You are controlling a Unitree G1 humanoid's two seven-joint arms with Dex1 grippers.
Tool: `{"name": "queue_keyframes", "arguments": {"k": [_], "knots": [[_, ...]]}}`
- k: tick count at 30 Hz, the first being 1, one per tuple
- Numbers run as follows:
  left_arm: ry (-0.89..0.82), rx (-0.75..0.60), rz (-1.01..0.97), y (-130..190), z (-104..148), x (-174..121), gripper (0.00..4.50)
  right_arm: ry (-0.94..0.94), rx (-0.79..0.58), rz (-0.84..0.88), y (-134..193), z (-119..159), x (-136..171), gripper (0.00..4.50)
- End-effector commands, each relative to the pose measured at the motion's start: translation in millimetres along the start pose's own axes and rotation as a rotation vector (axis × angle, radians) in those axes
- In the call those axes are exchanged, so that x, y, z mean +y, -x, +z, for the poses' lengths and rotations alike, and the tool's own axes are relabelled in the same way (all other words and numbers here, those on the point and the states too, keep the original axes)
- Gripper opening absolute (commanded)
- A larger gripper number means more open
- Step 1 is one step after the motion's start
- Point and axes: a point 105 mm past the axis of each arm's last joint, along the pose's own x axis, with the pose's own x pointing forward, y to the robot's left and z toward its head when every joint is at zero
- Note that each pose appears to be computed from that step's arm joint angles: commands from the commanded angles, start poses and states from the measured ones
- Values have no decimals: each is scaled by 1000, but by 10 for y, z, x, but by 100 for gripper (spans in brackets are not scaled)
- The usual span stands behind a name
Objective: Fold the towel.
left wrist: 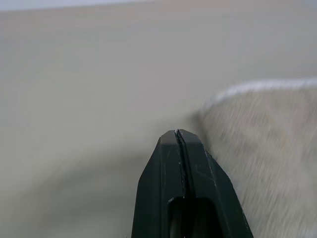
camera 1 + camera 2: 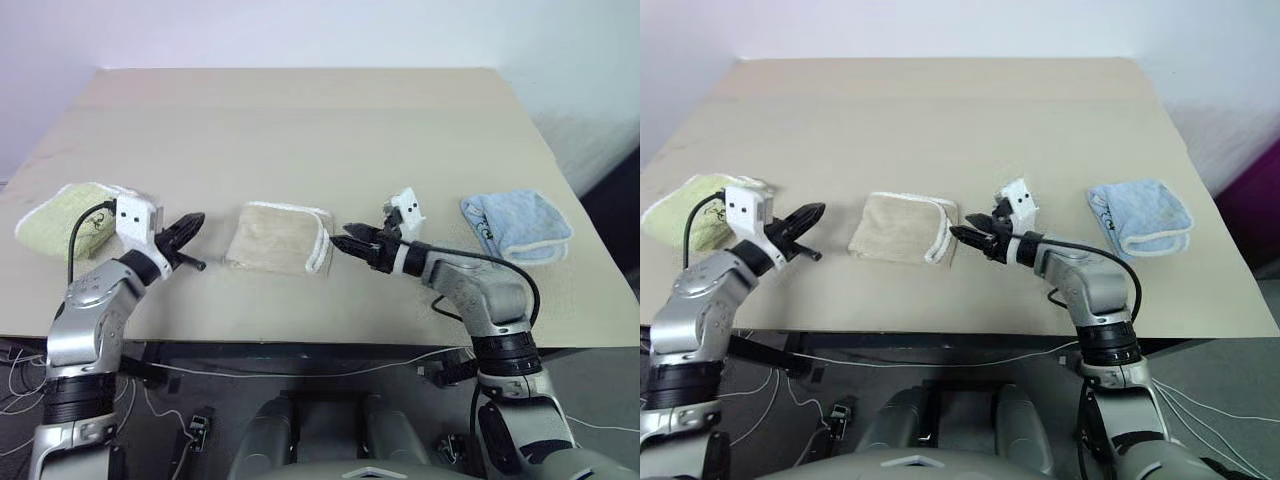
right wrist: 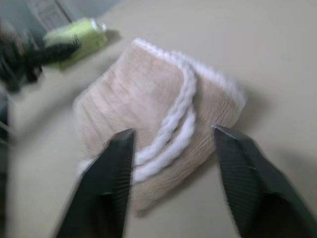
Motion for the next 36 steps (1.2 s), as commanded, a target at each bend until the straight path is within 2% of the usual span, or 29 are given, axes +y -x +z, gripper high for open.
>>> {"name": "queue_keyframes", "arguments": {"k": [1, 2, 3, 13, 22, 30, 33, 36], "knots": [[-52, -49, 0, 23, 155, 19, 0, -161, -10, 34, -23, 66, 55, 398], [-52, -54, -5, 20, 164, -1, 0, -201, -9, 35, -45, 61, 53, 433], [-52, -57, -8, 17, 169, -14, 0, -225, -8, 35, -58, 60, 53, 443], [-38, -56, -96, 40, 132, -194, 0, -289, 105, -17, -330, -160, 4, 443], [-34, -58, -106, 53, 124, -227, 0, -292, 135, 64, -649, -111, 218, 443], [-31, -67, -101, 64, 123, -254, 0, -295, 154, 68, -776, -149, 235, 443], [-30, -70, -98, 70, 123, -255, 0, -301, 143, 76, -769, -131, 236, 382], [-29, -72, -99, 67, 123, -258, 0, -304, 129, 82, -752, -105, 232, 280]]}}
